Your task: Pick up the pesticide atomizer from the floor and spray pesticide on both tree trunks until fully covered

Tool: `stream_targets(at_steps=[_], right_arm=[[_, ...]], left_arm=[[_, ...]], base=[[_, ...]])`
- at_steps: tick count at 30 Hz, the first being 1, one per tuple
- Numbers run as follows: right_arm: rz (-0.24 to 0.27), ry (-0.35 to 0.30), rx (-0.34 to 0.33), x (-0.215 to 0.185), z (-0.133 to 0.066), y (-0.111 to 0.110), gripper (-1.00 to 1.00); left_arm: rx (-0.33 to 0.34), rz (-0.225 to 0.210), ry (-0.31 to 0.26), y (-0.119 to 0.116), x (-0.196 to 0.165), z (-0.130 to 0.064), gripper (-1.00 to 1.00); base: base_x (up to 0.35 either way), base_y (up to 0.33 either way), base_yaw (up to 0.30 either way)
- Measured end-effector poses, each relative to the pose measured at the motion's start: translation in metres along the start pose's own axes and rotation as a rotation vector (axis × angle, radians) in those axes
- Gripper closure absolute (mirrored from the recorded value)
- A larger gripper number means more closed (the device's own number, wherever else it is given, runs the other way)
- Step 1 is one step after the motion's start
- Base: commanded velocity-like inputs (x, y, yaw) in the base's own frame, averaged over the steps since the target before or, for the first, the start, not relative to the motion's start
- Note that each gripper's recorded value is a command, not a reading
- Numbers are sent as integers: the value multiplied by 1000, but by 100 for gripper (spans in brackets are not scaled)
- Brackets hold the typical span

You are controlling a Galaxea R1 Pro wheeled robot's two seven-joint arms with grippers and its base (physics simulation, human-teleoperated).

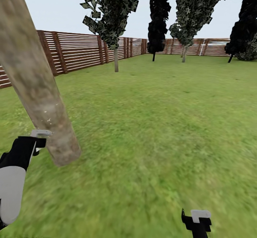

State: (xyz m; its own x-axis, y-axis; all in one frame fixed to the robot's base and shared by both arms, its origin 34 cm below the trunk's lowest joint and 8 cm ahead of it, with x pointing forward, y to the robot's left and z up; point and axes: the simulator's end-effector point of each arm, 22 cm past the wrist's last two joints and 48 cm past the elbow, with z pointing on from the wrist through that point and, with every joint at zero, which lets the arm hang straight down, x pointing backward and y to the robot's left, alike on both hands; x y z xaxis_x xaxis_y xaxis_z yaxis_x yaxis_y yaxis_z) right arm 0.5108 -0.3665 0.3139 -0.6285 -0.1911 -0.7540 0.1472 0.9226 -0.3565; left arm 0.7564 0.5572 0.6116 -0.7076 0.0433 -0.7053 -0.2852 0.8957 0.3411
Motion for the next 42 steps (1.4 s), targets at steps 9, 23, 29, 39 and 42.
stream_targets(at_steps=[9, 23, 29, 39, 42], right_arm=[[-2, 0, 0, 0, 0, -1, -100], [-2, 1, -1, 0, 0, 0, -100], [-1, 0, -1, 0, 0, 0, -100], [-2, 0, -1, 0, 0, 0, -100], [0, 0, -3, 0, -1, 2, -100]], left_arm=[[-7, 28, 72, -2, 52, 9, 100], [3, 33, 100, -7, 67, 12, 100], [1, 31, 97, -6, 66, 11, 100], [-52, -112, 163, 13, 131, 24, 100], [-42, -110, 177, 6, 137, 25, 100]], base=[[285, -129, 65], [143, -238, 0], [73, -268, 104], [66, -269, 276], [114, -269, 277]])
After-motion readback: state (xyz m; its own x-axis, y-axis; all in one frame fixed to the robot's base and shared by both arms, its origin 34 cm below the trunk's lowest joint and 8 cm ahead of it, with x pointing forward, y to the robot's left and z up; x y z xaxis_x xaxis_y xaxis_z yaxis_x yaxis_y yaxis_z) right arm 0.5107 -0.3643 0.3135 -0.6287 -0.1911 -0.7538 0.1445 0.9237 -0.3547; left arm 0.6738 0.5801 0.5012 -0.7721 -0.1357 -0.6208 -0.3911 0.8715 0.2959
